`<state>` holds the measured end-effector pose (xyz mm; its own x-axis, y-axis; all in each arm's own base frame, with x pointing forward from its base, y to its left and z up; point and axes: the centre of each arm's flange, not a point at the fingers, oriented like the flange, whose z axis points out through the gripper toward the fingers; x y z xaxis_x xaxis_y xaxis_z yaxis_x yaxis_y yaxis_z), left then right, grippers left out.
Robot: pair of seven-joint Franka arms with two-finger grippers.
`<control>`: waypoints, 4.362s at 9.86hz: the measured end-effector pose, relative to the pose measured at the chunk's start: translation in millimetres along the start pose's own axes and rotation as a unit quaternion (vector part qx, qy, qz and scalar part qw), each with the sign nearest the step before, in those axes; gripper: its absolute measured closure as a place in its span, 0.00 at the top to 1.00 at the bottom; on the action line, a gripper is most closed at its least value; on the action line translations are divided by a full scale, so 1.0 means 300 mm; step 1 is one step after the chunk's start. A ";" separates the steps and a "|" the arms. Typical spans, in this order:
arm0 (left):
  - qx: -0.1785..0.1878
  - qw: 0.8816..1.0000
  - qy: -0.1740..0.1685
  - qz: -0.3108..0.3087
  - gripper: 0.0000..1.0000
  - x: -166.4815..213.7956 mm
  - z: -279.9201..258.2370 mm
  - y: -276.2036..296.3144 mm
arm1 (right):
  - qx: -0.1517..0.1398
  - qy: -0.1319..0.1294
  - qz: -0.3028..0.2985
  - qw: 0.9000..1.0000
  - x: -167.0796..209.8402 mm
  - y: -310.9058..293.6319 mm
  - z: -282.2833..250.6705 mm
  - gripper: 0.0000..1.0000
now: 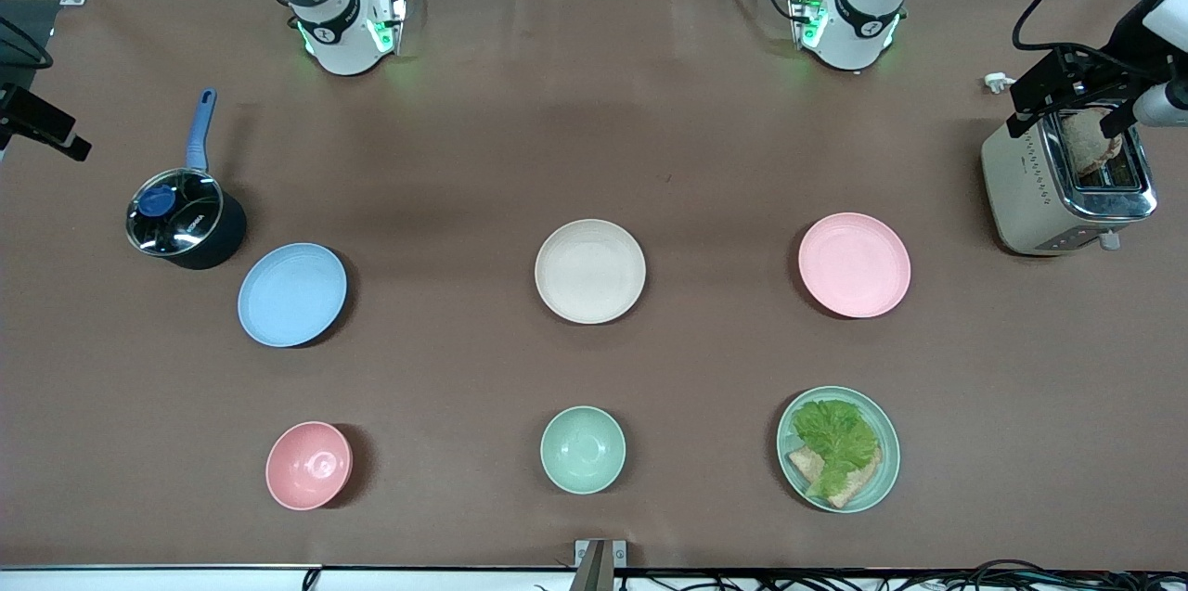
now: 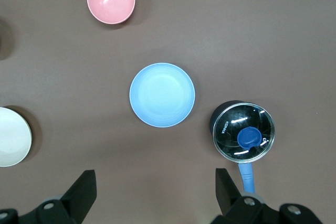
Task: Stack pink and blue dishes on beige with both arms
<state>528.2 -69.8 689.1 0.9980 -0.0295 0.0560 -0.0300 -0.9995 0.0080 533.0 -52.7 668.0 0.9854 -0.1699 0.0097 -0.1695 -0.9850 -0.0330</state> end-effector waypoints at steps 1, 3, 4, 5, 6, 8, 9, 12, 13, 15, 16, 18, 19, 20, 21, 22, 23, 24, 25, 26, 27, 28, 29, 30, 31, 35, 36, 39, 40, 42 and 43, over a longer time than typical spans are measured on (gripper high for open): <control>0.000 1.000 0.000 0.000 1.00 0.000 0.000 0.000 | 0.000 0.000 0.000 1.000 0.000 0.000 0.000 1.00; -0.003 1.000 0.000 0.000 1.00 0.000 0.000 0.000 | 0.000 0.000 0.000 1.000 0.000 0.000 0.000 1.00; -0.005 1.000 -0.002 -0.002 1.00 0.001 0.004 -0.004 | 0.000 0.000 0.000 1.000 0.000 0.000 0.000 1.00; -0.005 1.000 -0.007 -0.005 1.00 0.006 0.021 -0.017 | 0.000 0.000 0.000 1.000 0.000 0.000 -0.001 1.00; -0.005 1.000 -0.017 -0.011 1.00 0.019 0.059 -0.037 | 0.000 0.000 0.000 1.000 0.000 0.001 -0.001 1.00; -0.025 0.999 -0.027 -0.012 1.00 0.089 0.226 -0.116 | 0.000 -0.001 -0.005 1.000 0.003 -0.002 0.004 1.00; -0.040 0.999 -0.030 -0.005 1.00 0.121 0.354 -0.179 | -0.001 -0.009 -0.018 1.000 0.019 -0.006 0.033 1.00; -0.067 0.995 -0.056 0.056 1.00 0.142 0.778 -0.296 | 0.013 -0.034 -0.049 0.998 0.207 0.030 0.328 1.00; -0.075 0.992 -0.066 0.081 1.00 0.132 0.916 -0.328 | 0.030 -0.045 -0.059 0.997 0.273 0.078 0.460 1.00; -0.101 0.988 -0.069 0.092 1.00 0.103 1.203 -0.398 | 0.075 -0.053 -0.095 0.991 0.350 0.226 0.710 1.00; -0.109 0.986 -0.084 0.093 0.97 0.083 1.327 -0.415 | 0.094 -0.050 -0.117 0.987 0.362 0.298 0.836 1.00; -0.126 0.980 -0.117 0.102 0.96 0.051 1.494 -0.416 | 0.129 -0.042 -0.149 0.979 0.343 0.382 1.104 1.00; -0.138 0.978 -0.123 0.097 0.89 0.041 1.561 -0.414 | 0.151 -0.039 -0.160 0.975 0.317 0.414 1.234 1.00; -0.148 0.977 -0.122 0.092 0.79 0.036 1.614 -0.413 | 0.168 -0.039 -0.162 0.972 0.290 0.445 1.341 1.00; -0.155 0.977 -0.115 0.088 0.76 0.037 1.648 -0.411 | 0.186 -0.042 -0.159 0.969 0.268 0.463 1.424 1.00; -0.155 0.979 -0.104 0.085 0.61 0.045 1.664 -0.410 | 0.200 -0.041 -0.161 0.966 0.252 0.467 1.491 0.99; -0.153 0.980 -0.096 0.085 0.45 0.052 1.666 -0.409 | 0.205 -0.039 -0.163 0.964 0.240 0.472 1.541 0.98; -0.152 0.980 -0.094 0.085 0.30 0.058 1.662 -0.406 | 0.208 -0.039 -0.158 0.965 0.224 0.474 1.580 0.93; -0.151 0.980 -0.091 0.087 0.16 0.065 1.657 -0.404 | 0.215 -0.039 -0.151 0.964 0.203 0.473 1.607 0.85; -0.152 0.981 -0.085 0.088 0.04 0.077 1.644 -0.399 | 0.219 -0.041 -0.145 0.964 0.189 0.472 1.622 0.75; -0.154 0.981 -0.074 0.094 0.04 0.096 1.607 -0.379 | 0.221 -0.043 -0.142 0.964 0.181 0.474 1.632 0.71; -0.159 0.980 -0.064 0.097 0.04 0.115 1.547 -0.323 | 0.222 -0.045 -0.140 0.964 0.175 0.476 1.642 0.53; -0.169 0.979 -0.060 0.097 0.04 0.128 1.478 -0.230 | 0.223 -0.047 -0.138 0.964 0.169 0.478 1.650 0.39; -0.182 0.977 -0.063 0.094 0.04 0.129 1.425 -0.108 | 0.228 -0.046 -0.129 0.964 0.164 0.482 1.661 0.24; -0.194 0.974 -0.072 0.090 0.04 0.117 1.398 0.046 | 0.234 -0.043 -0.120 0.964 0.163 0.485 1.668 0.08; -0.214 0.974 -0.073 -0.002 0.04 -0.005 1.432 0.655 | 0.217 -0.096 -0.089 0.967 0.319 0.458 1.392 0.07; -0.202 0.977 -0.066 -0.022 0.04 -0.052 1.461 0.789 | 0.204 -0.126 -0.078 0.968 0.374 0.401 1.242 0.07; -0.159 0.984 -0.056 -0.056 0.04 -0.127 1.531 1.013 | 0.178 -0.181 -0.026 0.967 0.424 0.115 1.012 0.07; -0.146 0.986 -0.050 -0.061 0.04 -0.130 1.562 1.043 | 0.170 -0.191 -0.007 0.967 0.420 0.000 0.996 0.07; -0.138 0.987 -0.041 -0.073 0.07 -0.140 1.598 1.079 | 0.166 -0.212 0.025 0.963 0.385 -0.258 0.957 0.07; -0.135 0.986 -0.042 -0.084 0.18 -0.151 1.603 1.091 | 0.168 -0.216 0.025 0.961 0.358 -0.385 0.947 0.07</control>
<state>500.1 -400.4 209.1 0.9909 0.1240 -0.0515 0.1335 -0.9516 0.2768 662.6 51.6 388.9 0.9027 -0.1157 -0.4143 -0.2736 -0.8977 -0.3453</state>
